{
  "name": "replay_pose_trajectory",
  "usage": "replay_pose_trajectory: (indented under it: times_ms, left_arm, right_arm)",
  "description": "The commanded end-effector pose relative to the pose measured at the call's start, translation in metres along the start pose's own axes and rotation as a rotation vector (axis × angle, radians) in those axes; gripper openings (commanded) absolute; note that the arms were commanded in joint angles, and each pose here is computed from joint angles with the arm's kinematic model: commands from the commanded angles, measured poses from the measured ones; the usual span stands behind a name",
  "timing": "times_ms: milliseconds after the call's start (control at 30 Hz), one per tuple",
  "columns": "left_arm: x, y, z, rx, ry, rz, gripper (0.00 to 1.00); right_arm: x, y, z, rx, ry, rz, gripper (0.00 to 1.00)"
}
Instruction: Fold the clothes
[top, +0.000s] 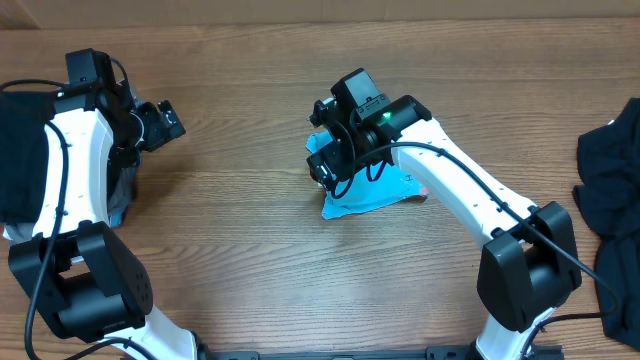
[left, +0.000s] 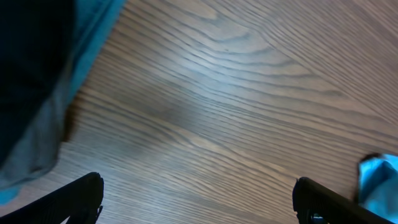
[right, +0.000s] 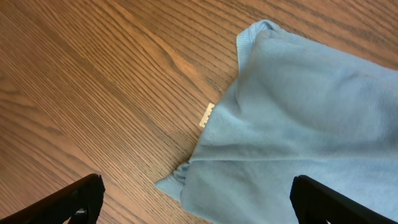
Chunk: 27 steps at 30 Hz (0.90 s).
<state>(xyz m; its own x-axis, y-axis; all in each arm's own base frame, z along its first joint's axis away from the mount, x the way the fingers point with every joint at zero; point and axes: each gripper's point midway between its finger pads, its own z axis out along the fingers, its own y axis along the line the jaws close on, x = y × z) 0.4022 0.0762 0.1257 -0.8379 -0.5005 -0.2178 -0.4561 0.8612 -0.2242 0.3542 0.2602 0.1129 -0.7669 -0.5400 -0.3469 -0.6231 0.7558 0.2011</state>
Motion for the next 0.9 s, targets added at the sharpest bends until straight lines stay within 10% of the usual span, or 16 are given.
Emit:
replay_pose_trajectory:
  times_ms: [0,200,267,300,367,867]
  left_arm:
    - [0.009,-0.052,-0.009,0.218,0.026,0.149,0.93]
    - [0.045,-0.119,-0.011,0.38,0.069,0.446,0.45]
    - [0.059,-0.142,-0.008,0.404,0.073,0.549,0.07]
    - [0.066,-0.152,-0.006,0.416,0.077,0.595,0.04]
    - [0.083,-0.175,-0.002,0.455,0.089,0.697,0.04]
    - [0.164,-0.265,0.064,0.66,0.22,0.923,0.04]
  right_arm:
    - [-0.012,-0.017,-0.021,0.015,-0.065,0.12,1.0]
    - [-0.006,-0.058,-0.038,-0.005,-0.074,0.394,0.98]
    - [0.009,-0.068,-0.041,-0.011,-0.03,0.446,0.63]
    - [0.017,-0.072,-0.043,-0.006,-0.006,0.469,0.26]
    - [0.03,-0.08,-0.045,0.004,0.035,0.509,0.04]
    - [0.061,-0.059,-0.022,-0.41,0.024,0.565,0.04]
